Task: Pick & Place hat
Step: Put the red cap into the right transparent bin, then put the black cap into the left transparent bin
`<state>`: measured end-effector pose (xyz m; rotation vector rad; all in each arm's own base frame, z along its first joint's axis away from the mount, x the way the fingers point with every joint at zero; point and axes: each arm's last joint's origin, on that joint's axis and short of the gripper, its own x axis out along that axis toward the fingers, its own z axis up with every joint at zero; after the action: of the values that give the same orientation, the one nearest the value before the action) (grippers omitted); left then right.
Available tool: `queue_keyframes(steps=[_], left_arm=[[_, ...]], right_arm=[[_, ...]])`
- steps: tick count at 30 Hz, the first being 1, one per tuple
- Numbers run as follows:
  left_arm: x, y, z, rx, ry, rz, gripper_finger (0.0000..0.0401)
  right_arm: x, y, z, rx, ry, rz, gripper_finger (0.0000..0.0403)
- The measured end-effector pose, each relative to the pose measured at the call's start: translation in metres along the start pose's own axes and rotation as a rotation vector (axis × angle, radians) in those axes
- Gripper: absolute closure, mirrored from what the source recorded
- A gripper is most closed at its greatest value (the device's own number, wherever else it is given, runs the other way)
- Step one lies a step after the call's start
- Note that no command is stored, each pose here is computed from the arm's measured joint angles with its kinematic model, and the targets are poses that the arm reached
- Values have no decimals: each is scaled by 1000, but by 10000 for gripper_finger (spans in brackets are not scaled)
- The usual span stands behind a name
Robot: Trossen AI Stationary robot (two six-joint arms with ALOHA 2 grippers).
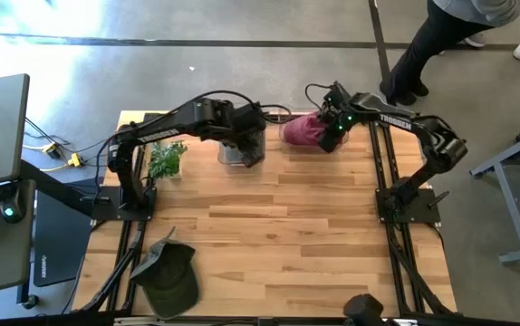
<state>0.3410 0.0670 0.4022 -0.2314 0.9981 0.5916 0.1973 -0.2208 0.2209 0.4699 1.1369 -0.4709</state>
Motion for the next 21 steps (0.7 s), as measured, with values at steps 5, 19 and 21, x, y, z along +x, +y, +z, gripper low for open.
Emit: queue_keyframes(steps=[5,19,21], left_arm=[[-29,2,-14,19,12,-42,204],[-91,-19,-62,79,79,-217,203],[-96,-24,-73,83,95,-239,203]], right_arm=[[16,-10,-13,33,8,-97,403],[-42,1,10,41,-188,-59,400],[-60,8,12,53,-252,-58,396]])
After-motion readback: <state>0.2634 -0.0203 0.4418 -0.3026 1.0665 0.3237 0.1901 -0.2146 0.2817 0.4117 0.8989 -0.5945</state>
